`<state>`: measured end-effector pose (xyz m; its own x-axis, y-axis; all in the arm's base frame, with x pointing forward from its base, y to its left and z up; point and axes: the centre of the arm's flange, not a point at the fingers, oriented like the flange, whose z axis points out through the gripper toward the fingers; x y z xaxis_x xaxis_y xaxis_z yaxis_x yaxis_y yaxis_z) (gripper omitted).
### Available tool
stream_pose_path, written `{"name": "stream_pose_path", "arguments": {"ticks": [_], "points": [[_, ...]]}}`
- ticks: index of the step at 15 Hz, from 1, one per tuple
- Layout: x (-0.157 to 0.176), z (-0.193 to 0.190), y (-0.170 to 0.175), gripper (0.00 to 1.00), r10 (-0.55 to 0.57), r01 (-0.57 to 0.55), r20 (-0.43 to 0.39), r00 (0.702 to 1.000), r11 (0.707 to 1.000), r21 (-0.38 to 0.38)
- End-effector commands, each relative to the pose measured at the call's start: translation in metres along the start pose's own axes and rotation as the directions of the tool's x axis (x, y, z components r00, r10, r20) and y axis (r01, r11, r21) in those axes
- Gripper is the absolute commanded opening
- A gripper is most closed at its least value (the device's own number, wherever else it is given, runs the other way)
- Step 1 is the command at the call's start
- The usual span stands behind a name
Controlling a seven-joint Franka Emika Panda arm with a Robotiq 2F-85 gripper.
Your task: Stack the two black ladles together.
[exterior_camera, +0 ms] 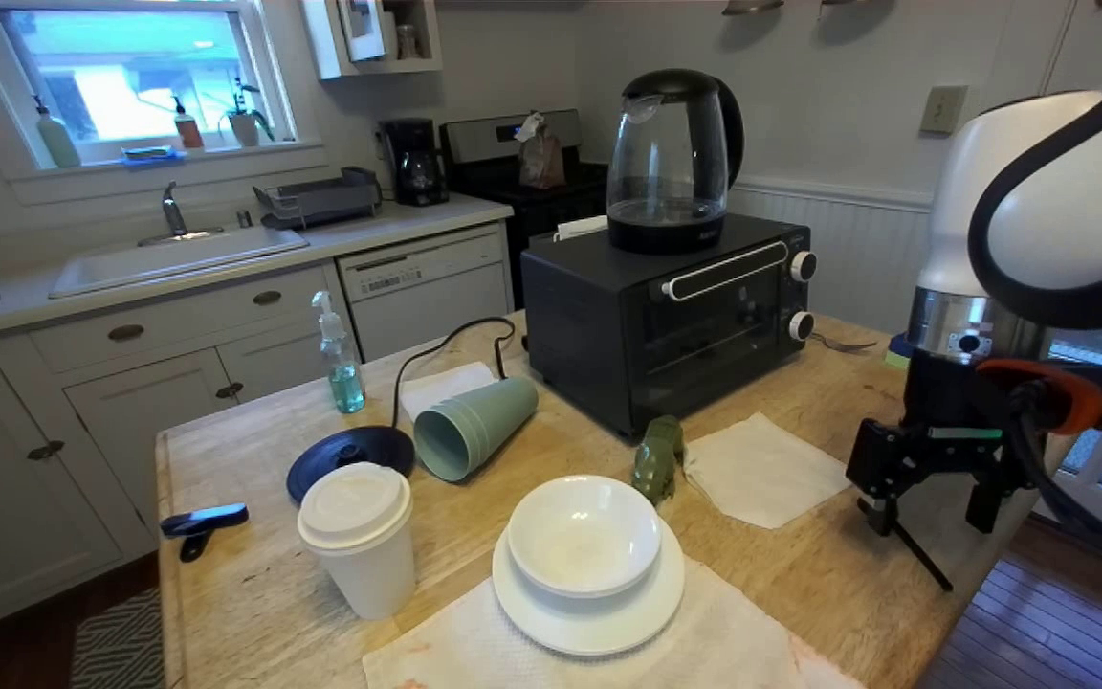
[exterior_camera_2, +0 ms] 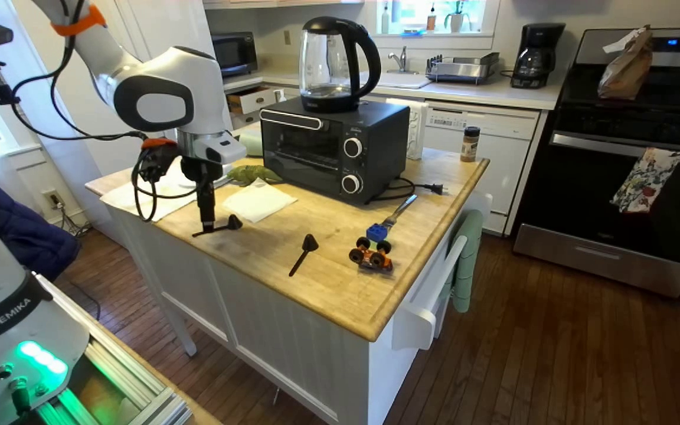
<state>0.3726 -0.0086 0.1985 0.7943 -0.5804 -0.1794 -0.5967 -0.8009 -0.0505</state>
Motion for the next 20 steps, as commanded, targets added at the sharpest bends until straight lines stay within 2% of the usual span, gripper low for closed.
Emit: {"name": "stream_pose_path", "arguments": {"ticks": [1,2,3,13,15,20], "points": [[-0.0189,0.0259,0.0166,1.0,0.018,-0.018,0.004,1.0,0.999,0.044],[-0.0184,0.0283,0.0177,0.9,0.023,-0.023,0.004,1.0,0.999,0.049],[-0.0176,0.0302,0.0194,0.74,0.027,-0.027,0.003,1.0,0.998,0.056],[-0.013,0.031,0.0176,0.05,0.02,-0.019,-0.01,1.0,0.996,0.087],[-0.0118,0.0297,0.0163,0.0,0.004,-0.003,-0.006,1.0,0.997,0.083],[-0.0091,0.0245,0.0176,0.01,-0.001,0.002,-0.011,1.0,0.997,0.076]]}}
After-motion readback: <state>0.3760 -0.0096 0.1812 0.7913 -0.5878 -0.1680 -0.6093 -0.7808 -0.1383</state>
